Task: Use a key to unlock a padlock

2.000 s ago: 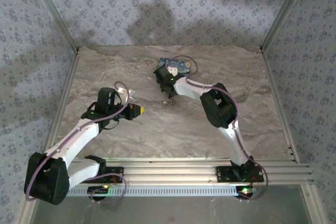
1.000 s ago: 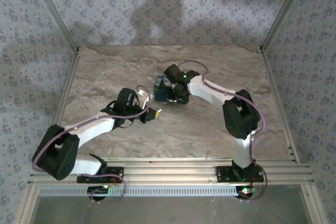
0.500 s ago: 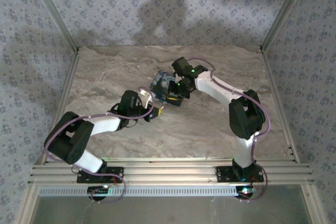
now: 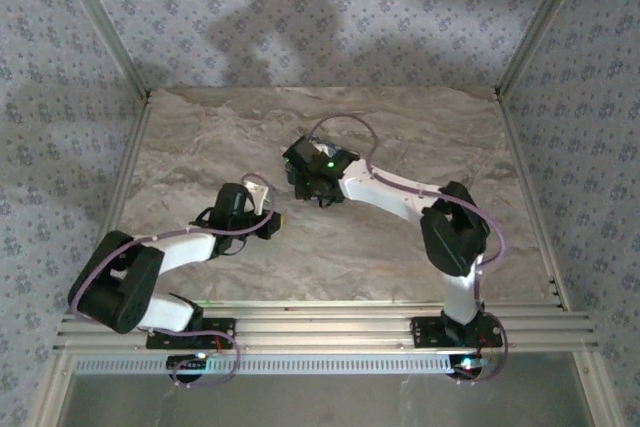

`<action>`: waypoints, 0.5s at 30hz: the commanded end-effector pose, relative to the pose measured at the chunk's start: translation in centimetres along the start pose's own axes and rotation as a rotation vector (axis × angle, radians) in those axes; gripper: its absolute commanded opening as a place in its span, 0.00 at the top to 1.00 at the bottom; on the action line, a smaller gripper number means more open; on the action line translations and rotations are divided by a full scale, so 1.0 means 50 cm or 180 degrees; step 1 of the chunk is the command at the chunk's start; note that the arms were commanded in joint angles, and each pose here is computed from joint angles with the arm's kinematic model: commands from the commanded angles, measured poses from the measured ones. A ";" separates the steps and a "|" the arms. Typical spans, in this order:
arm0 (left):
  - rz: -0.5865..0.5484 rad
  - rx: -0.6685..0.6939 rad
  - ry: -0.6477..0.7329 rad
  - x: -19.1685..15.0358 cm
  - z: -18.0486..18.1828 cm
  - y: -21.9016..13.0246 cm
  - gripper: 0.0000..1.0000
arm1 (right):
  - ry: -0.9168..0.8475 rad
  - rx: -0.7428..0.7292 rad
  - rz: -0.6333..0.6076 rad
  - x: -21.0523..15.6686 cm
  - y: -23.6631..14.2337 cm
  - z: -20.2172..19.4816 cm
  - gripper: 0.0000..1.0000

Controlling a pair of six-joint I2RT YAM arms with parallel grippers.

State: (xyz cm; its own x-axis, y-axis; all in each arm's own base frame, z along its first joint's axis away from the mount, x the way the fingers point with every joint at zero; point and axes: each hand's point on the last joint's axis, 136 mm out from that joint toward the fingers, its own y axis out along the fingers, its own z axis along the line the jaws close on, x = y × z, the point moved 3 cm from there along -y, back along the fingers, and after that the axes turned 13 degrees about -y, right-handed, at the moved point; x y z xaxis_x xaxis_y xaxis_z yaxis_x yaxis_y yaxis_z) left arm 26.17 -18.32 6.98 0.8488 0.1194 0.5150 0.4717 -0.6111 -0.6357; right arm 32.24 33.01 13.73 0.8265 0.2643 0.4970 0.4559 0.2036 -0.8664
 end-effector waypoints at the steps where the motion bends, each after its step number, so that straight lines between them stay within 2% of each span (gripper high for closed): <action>1: 0.0000 0.0193 -0.0068 -0.005 0.019 -0.012 1.00 | 0.0077 -0.0397 -0.0001 0.001 0.065 -0.019 0.50; 5: 0.0003 0.0199 -0.0091 -0.008 0.023 -0.010 1.00 | 0.0093 -0.0552 0.0124 -0.016 0.103 -0.025 0.47; 15: 0.0007 0.0109 -0.0058 -0.012 0.019 -0.006 1.00 | 0.0176 -0.0851 -0.0047 -0.002 0.126 -0.071 0.47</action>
State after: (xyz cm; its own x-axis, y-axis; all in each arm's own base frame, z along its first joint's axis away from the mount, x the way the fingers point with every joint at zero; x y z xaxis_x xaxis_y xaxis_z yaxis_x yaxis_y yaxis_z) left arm 25.73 -17.53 6.24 0.8571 0.1298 0.4986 0.4742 -0.5770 -0.6650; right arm 34.95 31.90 7.59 0.8486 0.2472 0.4677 0.4812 0.0066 -0.8766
